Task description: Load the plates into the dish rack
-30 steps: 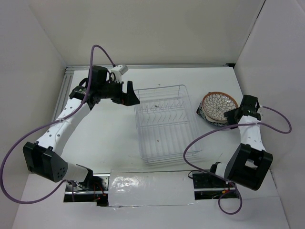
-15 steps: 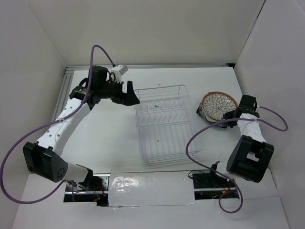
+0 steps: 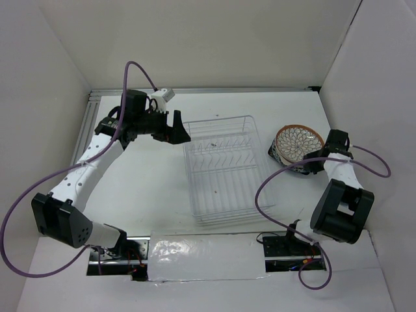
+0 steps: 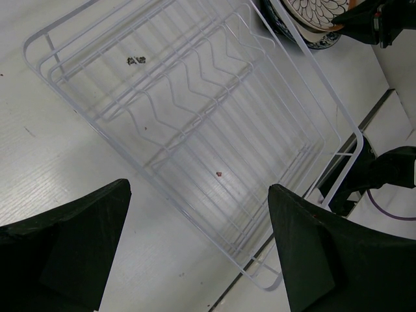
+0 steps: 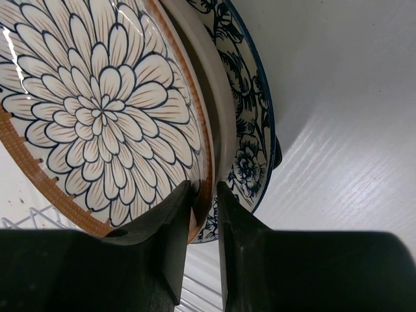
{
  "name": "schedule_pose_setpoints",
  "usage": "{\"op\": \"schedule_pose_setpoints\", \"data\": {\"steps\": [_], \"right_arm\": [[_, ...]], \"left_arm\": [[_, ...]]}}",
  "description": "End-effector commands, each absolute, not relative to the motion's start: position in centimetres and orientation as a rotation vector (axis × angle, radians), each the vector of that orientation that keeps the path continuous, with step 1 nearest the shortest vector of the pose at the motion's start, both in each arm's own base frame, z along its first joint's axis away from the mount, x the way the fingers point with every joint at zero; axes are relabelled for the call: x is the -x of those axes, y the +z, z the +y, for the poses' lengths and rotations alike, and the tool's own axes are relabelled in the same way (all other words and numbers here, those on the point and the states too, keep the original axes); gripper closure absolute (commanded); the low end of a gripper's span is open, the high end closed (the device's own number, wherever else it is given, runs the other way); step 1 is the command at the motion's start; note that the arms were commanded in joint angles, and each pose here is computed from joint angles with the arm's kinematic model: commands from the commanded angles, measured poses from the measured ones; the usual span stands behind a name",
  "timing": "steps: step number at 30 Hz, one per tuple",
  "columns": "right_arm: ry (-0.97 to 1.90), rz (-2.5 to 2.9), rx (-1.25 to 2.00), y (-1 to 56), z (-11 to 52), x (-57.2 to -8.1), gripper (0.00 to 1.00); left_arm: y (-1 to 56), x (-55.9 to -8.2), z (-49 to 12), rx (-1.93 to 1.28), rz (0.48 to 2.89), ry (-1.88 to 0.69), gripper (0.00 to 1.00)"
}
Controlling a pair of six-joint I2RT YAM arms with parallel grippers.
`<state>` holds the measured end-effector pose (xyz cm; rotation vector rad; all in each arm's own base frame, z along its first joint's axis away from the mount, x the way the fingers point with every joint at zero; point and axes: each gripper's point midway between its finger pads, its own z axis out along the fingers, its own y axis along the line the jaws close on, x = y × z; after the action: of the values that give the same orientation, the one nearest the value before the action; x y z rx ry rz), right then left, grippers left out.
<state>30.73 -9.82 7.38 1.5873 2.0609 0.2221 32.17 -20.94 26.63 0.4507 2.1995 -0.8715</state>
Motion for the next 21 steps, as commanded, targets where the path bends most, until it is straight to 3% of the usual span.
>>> {"op": "schedule_pose_setpoints", "data": {"steps": [1,7,16,21], "right_arm": [[0.224,2.019,-1.592,6.9,-10.6,-31.7,0.73],[0.206,2.014,-1.59,7.2,-10.7,-31.4,1.0],[0.151,1.935,-1.509,11.8,-11.6,-30.8,1.0],[0.188,1.895,-1.457,14.5,-11.1,-30.7,1.0]], "left_arm": [[28.0,-32.6,-21.4,-0.468,2.157,-0.878,0.01],[28.5,-32.6,-21.6,-0.477,2.146,-0.893,0.01],[31.4,-33.9,-24.2,-0.508,2.108,-0.931,0.01],[34.7,-34.5,-26.7,-0.529,2.052,-1.073,0.01]]}}
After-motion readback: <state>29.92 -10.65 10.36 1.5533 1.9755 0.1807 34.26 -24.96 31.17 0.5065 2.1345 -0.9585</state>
